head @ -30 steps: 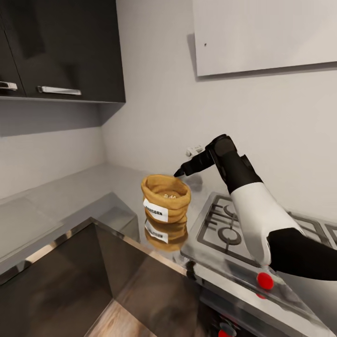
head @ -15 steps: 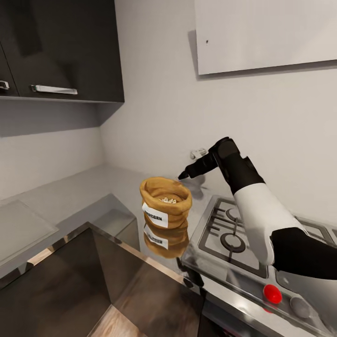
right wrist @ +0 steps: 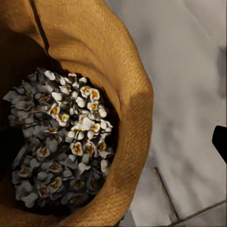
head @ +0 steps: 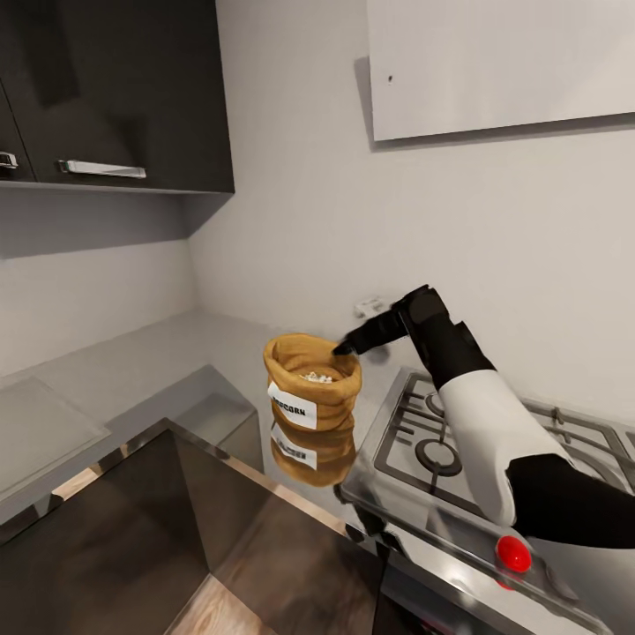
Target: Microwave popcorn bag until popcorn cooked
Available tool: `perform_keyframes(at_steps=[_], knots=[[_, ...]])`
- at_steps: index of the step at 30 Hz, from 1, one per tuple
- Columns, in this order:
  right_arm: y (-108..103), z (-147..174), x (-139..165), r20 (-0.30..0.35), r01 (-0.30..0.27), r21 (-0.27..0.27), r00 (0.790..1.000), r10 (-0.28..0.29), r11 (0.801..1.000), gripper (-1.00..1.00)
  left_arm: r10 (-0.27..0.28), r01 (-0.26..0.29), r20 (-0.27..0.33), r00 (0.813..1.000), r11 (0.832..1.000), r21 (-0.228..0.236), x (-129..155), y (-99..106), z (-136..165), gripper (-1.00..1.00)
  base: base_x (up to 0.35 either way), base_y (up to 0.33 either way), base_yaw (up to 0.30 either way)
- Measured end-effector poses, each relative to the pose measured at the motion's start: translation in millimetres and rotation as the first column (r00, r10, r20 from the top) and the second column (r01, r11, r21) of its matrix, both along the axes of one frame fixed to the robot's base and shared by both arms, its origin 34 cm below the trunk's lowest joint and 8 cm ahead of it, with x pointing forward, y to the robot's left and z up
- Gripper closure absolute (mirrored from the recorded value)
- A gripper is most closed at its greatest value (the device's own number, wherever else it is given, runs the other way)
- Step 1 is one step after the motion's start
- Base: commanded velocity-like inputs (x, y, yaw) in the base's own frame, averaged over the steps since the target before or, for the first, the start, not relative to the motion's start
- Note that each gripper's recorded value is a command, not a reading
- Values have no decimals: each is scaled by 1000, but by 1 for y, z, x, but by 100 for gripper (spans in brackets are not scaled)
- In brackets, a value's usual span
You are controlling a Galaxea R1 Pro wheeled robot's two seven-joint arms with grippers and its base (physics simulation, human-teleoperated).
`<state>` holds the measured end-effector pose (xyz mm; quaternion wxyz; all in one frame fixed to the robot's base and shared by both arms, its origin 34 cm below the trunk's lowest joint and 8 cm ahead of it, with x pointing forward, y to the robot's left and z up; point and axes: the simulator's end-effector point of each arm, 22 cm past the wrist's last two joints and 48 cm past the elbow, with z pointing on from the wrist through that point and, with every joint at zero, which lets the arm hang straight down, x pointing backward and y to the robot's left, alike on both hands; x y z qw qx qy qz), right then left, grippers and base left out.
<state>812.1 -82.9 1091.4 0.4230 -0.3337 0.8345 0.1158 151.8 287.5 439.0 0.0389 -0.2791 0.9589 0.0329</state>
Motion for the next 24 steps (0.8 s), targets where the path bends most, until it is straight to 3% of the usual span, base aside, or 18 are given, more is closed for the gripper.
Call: perform_keyframes(at_steps=[5, 20, 21, 24], knots=[[10, 8, -3, -7, -6, 0, 1000, 6, 1000, -100, 0, 0, 0, 1000, 1000, 0, 0, 0, 0, -100, 0, 0, 0], [-7, -2, 3, -42, 31, 47, 999, -29, 998, -100, 0, 0, 0, 1000, 1000, 0, 0, 0, 0, -100, 0, 0, 0], [-16, 5, 7, -51, 60, 120, 997, -54, 991, -100, 0, 0, 0, 1000, 1000, 0, 0, 0, 0, -100, 0, 0, 0], [-11, 0, 6, -63, 59, 123, 997, -52, 991, -100, 1, -1, 5, 1000, 1000, 1, 2, 1, 0, -100, 0, 0, 0]])
